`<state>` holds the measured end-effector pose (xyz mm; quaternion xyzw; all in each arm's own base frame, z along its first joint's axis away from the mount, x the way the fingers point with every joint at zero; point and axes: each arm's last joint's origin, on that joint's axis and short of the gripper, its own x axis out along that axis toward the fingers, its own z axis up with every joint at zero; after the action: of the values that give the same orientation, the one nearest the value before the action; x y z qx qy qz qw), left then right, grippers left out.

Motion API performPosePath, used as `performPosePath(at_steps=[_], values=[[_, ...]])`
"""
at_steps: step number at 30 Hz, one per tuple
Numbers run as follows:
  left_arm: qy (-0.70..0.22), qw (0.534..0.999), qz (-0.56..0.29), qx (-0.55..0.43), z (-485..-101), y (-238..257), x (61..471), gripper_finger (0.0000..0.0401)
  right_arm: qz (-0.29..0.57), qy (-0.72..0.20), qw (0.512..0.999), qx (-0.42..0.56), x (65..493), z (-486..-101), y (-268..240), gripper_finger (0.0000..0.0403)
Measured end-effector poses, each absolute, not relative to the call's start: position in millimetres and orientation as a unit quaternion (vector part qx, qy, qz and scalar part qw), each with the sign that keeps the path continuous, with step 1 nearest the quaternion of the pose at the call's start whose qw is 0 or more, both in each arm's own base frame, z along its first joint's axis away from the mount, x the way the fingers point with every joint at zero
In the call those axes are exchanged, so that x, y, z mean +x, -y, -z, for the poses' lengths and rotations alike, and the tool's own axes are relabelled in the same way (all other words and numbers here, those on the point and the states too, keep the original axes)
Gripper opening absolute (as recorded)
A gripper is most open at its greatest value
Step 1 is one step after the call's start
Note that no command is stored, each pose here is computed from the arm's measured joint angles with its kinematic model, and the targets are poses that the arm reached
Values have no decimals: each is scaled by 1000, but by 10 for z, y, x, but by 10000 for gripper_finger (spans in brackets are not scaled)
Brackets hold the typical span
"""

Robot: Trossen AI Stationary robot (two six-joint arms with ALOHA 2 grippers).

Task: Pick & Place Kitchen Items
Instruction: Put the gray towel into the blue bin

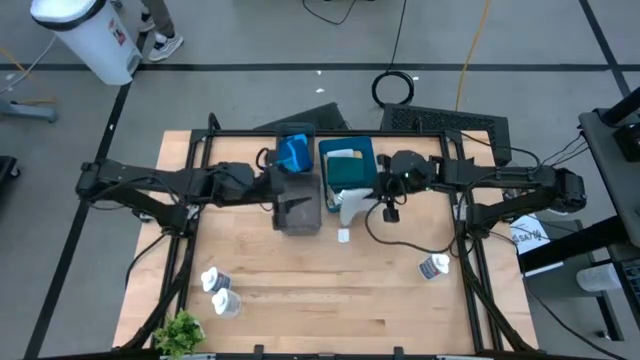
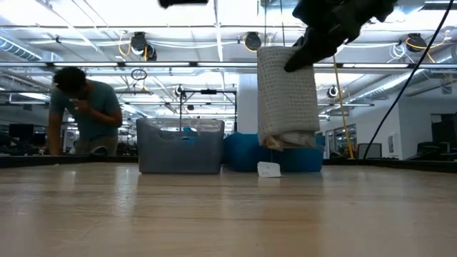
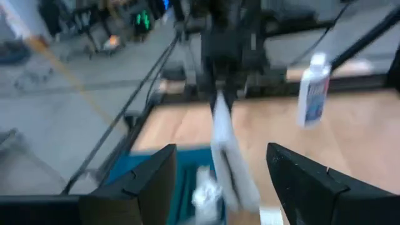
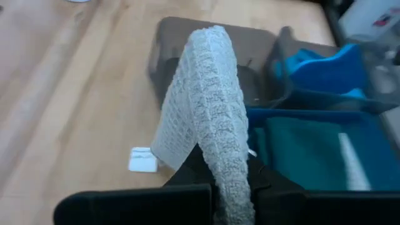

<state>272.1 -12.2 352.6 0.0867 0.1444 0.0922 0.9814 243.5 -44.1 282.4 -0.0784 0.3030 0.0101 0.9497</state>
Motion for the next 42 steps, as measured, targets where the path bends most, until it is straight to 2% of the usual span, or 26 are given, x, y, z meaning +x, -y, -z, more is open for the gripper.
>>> performPosePath(at_steps=[7,18,42], values=[[-141,979,-131,61,-3503,33,2604,251,29,-287,951,-108,2494,-2797,719,2],[-148,978,-131,62,-3473,27,2628,251,47,-314,938,-142,2682,-2522,1030,2],[-150,978,-130,67,-3471,28,2631,251,53,-302,939,-155,2743,-2485,1090,6]])
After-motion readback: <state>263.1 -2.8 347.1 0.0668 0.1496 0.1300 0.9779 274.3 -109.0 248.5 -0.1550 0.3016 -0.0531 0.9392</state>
